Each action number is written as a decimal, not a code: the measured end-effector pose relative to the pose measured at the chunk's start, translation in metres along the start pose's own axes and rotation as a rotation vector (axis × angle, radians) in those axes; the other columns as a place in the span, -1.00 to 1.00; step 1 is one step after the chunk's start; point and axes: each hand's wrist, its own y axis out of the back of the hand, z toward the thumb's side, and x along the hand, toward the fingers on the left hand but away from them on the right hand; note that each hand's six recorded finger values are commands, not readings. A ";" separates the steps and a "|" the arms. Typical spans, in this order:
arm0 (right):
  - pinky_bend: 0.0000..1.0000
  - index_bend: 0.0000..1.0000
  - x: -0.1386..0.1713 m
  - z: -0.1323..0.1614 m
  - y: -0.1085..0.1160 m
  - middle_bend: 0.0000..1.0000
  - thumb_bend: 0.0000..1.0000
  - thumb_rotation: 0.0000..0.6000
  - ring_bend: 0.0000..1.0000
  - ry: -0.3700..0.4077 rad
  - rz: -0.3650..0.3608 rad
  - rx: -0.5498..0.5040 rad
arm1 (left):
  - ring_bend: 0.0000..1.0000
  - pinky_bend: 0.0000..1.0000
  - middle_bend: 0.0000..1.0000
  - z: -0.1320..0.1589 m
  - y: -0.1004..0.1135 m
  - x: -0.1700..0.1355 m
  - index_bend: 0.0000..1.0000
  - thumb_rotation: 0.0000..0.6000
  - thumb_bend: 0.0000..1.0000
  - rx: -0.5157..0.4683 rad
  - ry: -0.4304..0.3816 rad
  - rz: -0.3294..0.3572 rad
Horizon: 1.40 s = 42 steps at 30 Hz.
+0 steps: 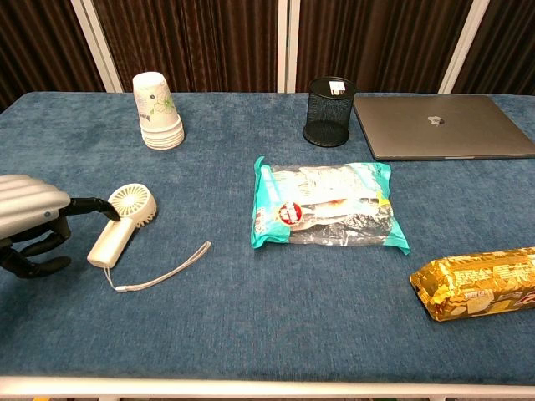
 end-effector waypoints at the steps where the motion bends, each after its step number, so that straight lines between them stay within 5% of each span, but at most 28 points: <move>1: -1.00 -1.00 0.000 0.000 0.000 -1.00 -0.71 1.00 -1.00 0.000 -0.001 0.000 | 0.72 0.65 0.65 0.000 0.002 -0.001 -0.57 1.00 -0.18 -0.001 0.000 0.004; 20: -1.00 -1.00 0.001 -0.002 0.003 -1.00 -0.70 1.00 -1.00 0.003 -0.014 -0.004 | 0.67 0.61 0.59 -0.020 0.077 -0.030 -0.56 1.00 -0.20 -0.037 0.051 0.215; 23: -1.00 -1.00 0.002 0.000 0.005 -1.00 -0.69 1.00 -1.00 0.012 -0.022 -0.009 | 0.38 0.45 0.34 -0.035 0.092 -0.040 -0.55 1.00 -0.25 -0.084 0.092 0.301; 27: -1.00 -1.00 0.002 0.002 0.007 -1.00 -0.68 1.00 -1.00 0.025 -0.035 -0.013 | -0.56 -0.10 -0.41 -0.067 0.110 -0.062 -0.55 1.00 -0.44 -0.140 0.175 0.455; 29: -1.00 -1.00 0.002 0.003 0.007 -1.00 -0.68 1.00 -1.00 0.027 -0.036 -0.012 | -0.81 -0.38 -0.64 -0.088 0.116 -0.080 -0.55 1.00 -0.58 -0.150 0.238 0.544; 31: -1.00 -1.00 0.002 0.005 0.007 -1.00 -0.68 1.00 -1.00 0.030 -0.037 -0.012 | -0.92 -0.60 -0.74 -0.111 0.115 -0.102 -0.58 1.00 -0.77 -0.134 0.312 0.610; 34: -1.00 -1.00 0.002 0.008 0.007 -1.00 -0.68 1.00 -1.00 0.035 -0.039 -0.012 | -0.99 -0.74 -0.82 -0.134 0.106 -0.129 -0.63 1.00 -0.98 -0.094 0.405 0.620; 42: -1.00 -1.00 0.002 0.006 0.006 -1.00 -0.68 1.00 -1.00 0.026 -0.040 -0.010 | -0.99 -0.76 -0.82 -0.142 0.089 -0.144 -0.65 1.00 -1.00 -0.083 0.442 0.557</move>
